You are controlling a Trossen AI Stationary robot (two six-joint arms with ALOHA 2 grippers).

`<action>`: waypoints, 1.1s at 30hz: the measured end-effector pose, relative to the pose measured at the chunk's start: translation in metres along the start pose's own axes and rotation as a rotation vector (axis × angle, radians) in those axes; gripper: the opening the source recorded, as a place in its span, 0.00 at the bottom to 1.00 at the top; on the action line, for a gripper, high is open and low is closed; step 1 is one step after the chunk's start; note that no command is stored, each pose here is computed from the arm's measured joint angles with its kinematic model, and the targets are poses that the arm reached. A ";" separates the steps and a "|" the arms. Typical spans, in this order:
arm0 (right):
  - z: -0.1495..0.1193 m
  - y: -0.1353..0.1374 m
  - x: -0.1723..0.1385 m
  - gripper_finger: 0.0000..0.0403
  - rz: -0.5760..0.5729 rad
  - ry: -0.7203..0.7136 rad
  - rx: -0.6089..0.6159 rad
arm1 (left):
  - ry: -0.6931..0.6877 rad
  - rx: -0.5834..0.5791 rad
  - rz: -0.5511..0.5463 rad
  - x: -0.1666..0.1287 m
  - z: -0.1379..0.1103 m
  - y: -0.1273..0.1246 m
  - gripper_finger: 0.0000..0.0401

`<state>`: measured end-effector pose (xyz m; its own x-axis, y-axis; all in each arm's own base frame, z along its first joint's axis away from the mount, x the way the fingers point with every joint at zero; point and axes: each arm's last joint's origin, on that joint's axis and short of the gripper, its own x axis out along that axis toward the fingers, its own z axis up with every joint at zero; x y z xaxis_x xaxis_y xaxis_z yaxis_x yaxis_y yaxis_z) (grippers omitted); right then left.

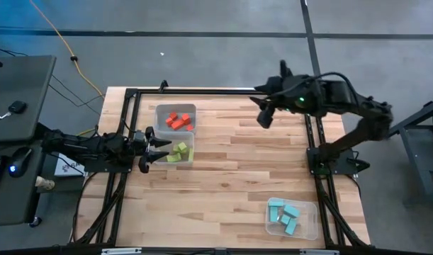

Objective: Sort & place blocks by color
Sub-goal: Return to Home Position

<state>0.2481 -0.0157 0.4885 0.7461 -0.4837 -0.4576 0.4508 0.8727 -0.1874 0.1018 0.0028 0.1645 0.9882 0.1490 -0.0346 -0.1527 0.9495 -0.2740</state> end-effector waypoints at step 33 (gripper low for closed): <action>-0.284 -0.004 -0.002 0.38 0.442 -0.352 0.340 | 0.001 -0.001 -0.002 0.000 0.000 0.000 0.44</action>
<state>0.1061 0.0008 0.2434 0.9862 -0.1274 -0.1057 0.1513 0.9526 0.2640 0.1018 0.0028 0.1645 0.9885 0.1473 -0.0348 -0.1512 0.9496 -0.2747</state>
